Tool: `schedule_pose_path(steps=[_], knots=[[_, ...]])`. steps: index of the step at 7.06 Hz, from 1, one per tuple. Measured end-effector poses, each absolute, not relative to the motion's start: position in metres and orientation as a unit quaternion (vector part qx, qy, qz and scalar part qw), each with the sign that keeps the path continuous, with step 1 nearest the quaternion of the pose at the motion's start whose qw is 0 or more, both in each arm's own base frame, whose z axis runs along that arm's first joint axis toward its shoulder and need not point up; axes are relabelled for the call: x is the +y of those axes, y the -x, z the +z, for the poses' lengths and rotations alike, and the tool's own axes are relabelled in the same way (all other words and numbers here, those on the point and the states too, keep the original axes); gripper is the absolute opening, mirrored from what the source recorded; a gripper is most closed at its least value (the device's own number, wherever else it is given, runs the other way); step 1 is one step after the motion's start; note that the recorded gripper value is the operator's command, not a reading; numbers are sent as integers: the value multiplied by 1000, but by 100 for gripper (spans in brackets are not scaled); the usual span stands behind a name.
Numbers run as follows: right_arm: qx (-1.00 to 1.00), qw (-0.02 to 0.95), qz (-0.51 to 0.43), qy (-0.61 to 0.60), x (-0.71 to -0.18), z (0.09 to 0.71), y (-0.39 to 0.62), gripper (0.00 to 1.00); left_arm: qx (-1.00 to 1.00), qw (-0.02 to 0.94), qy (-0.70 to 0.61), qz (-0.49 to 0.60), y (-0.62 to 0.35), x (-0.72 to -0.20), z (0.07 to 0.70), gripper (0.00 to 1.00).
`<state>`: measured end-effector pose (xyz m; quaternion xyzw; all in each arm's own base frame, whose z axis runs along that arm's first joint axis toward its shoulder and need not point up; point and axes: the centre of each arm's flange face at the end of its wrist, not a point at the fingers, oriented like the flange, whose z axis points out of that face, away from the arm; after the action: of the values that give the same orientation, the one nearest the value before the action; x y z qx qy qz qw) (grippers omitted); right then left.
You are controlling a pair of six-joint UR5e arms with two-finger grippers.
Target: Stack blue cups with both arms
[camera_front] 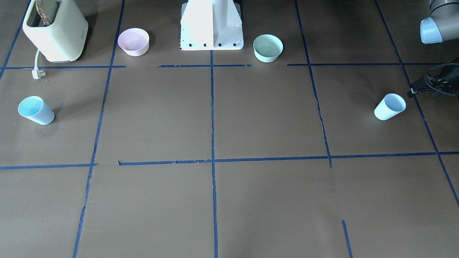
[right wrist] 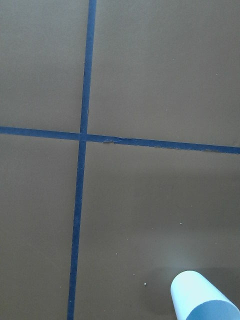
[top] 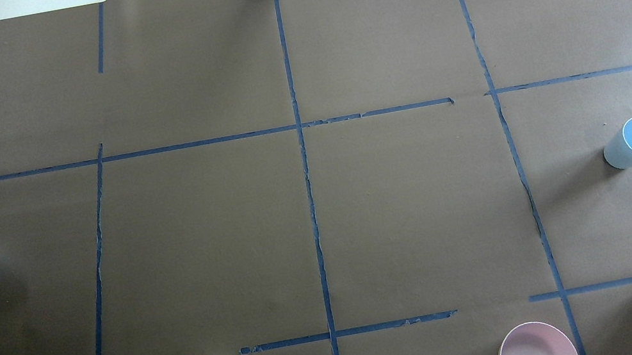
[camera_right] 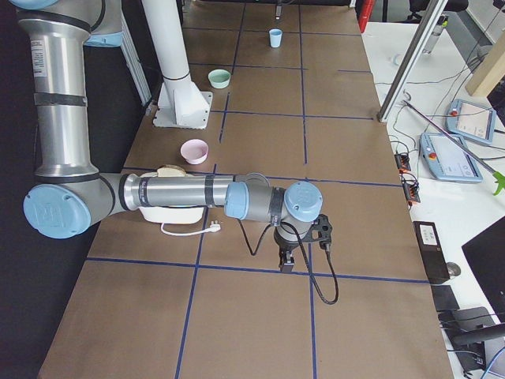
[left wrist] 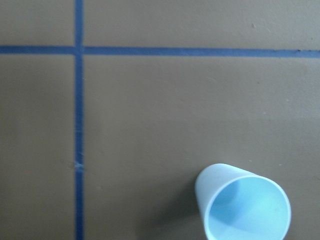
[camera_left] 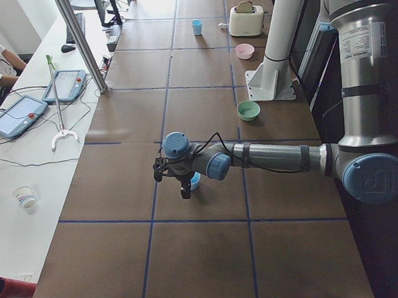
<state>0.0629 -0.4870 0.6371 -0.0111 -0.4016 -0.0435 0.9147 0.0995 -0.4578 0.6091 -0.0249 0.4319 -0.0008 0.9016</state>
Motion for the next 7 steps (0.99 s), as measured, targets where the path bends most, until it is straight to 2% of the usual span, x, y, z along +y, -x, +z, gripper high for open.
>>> schedule_pose_path(steps=[4, 5, 6, 7], knots=[[-407, 912, -56, 17, -488, 638, -50, 100, 416, 908, 41, 7, -126, -461, 622, 99], [-407, 911, -59, 19, -489, 638, -45, 100, 414, 909, 47, 8, -131, -464, 628, 96], [-407, 911, -63, 20, -490, 637, -41, 100, 412, 909, 52, 12, -138, -465, 631, 94], [-407, 911, -67, 21, -490, 636, -36, 100, 411, 910, 57, 17, -145, -465, 634, 80]])
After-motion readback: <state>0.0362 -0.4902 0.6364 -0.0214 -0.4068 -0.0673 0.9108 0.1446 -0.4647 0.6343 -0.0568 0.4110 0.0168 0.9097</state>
